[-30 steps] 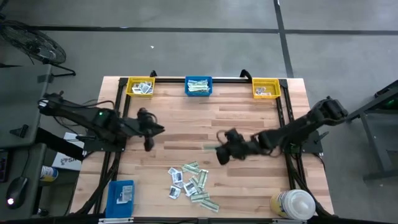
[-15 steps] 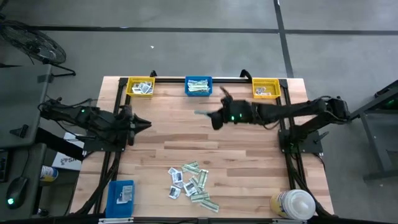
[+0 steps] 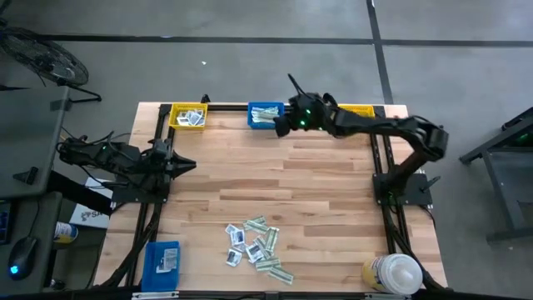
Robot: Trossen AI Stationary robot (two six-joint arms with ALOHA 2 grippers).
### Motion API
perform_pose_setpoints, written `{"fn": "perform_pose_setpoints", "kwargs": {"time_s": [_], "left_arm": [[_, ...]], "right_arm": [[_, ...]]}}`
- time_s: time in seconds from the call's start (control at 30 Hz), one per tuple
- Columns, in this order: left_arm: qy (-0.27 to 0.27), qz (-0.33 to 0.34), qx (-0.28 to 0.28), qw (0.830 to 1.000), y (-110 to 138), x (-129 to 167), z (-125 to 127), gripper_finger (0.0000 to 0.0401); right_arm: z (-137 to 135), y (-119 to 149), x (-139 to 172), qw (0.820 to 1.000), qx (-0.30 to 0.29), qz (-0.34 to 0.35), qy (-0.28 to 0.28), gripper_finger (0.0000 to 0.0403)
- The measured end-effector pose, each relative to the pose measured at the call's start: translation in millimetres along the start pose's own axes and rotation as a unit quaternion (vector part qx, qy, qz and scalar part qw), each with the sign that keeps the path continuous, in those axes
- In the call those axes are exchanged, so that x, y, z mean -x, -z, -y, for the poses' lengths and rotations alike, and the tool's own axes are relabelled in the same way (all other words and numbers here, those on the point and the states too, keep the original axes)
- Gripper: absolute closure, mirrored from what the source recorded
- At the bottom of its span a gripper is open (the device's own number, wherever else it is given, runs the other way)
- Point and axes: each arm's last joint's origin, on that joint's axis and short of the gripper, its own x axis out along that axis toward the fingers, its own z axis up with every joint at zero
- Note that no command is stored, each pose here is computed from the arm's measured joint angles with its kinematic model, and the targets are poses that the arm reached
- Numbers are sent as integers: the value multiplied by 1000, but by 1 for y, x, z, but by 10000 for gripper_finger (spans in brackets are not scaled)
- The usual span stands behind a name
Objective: Pick & Place First Aid Supplies
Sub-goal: Put the green bandage pack into the top blue bin
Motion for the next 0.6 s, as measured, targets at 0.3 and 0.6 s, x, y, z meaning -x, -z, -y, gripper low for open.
{"fn": "perform_pose_setpoints", "kwargs": {"time_s": [0.3,0.6], "left_arm": [[-20,10,36,999,-1,0,-1,348],[-53,28,64,996,-1,0,-3,348]], "right_arm": [[59,-37,-64,999,11,-32,11,403],[100,-51,-111,998,16,-68,3,403]]}}
